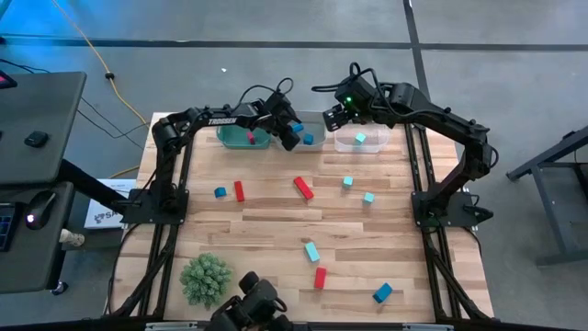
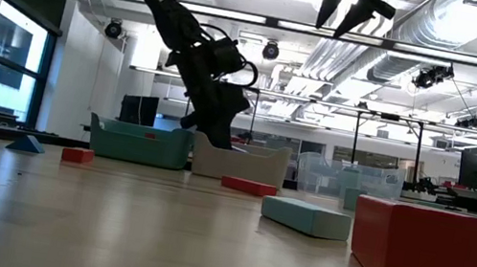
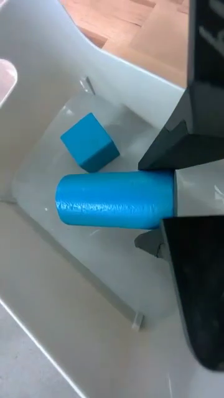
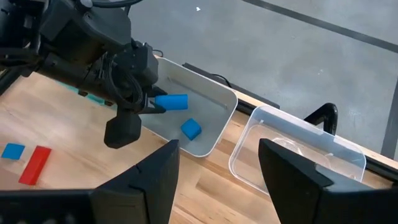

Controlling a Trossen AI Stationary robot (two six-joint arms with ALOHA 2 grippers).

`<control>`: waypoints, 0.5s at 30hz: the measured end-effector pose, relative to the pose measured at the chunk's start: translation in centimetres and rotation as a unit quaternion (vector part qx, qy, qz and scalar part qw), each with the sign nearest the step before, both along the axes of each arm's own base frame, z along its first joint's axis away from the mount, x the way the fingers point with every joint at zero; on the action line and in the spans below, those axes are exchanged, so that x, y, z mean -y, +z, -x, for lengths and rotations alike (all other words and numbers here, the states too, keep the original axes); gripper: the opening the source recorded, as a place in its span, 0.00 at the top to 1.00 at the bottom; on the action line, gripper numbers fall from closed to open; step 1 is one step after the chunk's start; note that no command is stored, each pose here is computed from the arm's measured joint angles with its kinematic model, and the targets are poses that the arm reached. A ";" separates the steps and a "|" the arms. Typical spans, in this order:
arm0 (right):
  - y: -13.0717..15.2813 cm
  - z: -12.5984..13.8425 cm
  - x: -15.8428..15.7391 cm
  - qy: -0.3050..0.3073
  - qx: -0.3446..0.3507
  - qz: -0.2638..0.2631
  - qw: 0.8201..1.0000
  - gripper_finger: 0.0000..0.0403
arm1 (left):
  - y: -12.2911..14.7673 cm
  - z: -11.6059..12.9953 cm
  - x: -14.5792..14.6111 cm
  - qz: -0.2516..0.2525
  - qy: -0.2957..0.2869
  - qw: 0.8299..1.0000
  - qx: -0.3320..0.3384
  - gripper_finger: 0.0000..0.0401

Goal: Sort & place blocks by color
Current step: Put the blue block into the gray bin, then put the light blue block into the transparent bin

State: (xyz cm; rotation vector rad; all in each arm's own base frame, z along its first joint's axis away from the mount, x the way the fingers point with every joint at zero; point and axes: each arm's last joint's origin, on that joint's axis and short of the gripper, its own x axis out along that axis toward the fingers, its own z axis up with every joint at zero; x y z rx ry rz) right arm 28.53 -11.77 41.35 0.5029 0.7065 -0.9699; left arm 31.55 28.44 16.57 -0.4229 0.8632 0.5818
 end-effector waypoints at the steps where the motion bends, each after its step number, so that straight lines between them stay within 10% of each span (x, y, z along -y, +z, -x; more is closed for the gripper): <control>1: 0.0 0.0 0.0 0.000 -0.001 -0.001 1.000 0.48 | 0.0 -0.1 0.1 0.000 -0.001 1.000 0.000 0.86; 15: -0.6 0.4 -0.7 0.050 -0.021 -0.082 0.995 0.48 | 0.4 -0.1 0.0 0.005 -0.002 1.000 -0.004 0.67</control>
